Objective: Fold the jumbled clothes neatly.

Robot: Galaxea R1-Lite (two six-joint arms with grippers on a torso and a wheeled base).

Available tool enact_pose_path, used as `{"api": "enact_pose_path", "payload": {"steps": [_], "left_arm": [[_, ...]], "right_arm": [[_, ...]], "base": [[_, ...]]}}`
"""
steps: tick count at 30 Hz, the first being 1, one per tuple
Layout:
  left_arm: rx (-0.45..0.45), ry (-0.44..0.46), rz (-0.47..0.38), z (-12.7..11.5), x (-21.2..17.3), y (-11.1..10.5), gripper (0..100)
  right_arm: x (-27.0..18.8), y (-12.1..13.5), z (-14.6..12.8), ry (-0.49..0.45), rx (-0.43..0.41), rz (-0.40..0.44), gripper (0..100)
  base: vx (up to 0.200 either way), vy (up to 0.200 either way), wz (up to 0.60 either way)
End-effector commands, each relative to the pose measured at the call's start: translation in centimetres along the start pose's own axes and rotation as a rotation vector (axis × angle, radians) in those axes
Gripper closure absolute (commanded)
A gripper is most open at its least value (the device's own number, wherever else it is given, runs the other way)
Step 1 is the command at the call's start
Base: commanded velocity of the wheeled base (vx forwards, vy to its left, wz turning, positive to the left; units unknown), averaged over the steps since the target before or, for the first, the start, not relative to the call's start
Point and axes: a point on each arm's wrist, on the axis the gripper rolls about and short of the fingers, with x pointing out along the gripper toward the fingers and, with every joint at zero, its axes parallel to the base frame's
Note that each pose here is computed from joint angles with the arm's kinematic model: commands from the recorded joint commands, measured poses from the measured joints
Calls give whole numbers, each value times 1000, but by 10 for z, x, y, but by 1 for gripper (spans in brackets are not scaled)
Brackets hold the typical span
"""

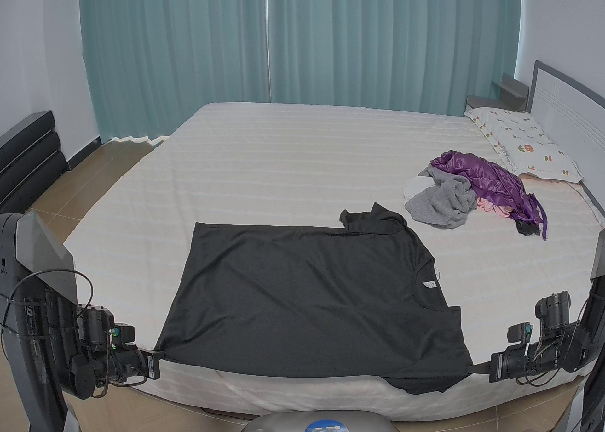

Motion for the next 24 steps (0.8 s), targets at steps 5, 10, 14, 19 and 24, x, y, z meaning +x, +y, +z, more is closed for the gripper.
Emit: {"api": "enact_pose_path", "payload": {"steps": [5,10,14,19,24], "left_arm": [[-10,54,3,-12,6,2,100],[-7,42,3,-11,6,2,100],[-11,34,-6,-11,8,2,0],[-21,48,-20,-14,15,4,0],[-26,40,-94,-14,21,5,0]], "right_arm": [[-5,-8,-9,39,-7,-25,100],[-4,-7,-14,83,-26,-18,100],[-1,-8,-14,88,-23,-17,100],[0,-9,-14,91,-19,-11,100],[1,-10,-13,88,-17,-1,100]], "base": [[0,0,0],[0,0,0],[0,0,0],[0,0,0],[0,0,0]]}}
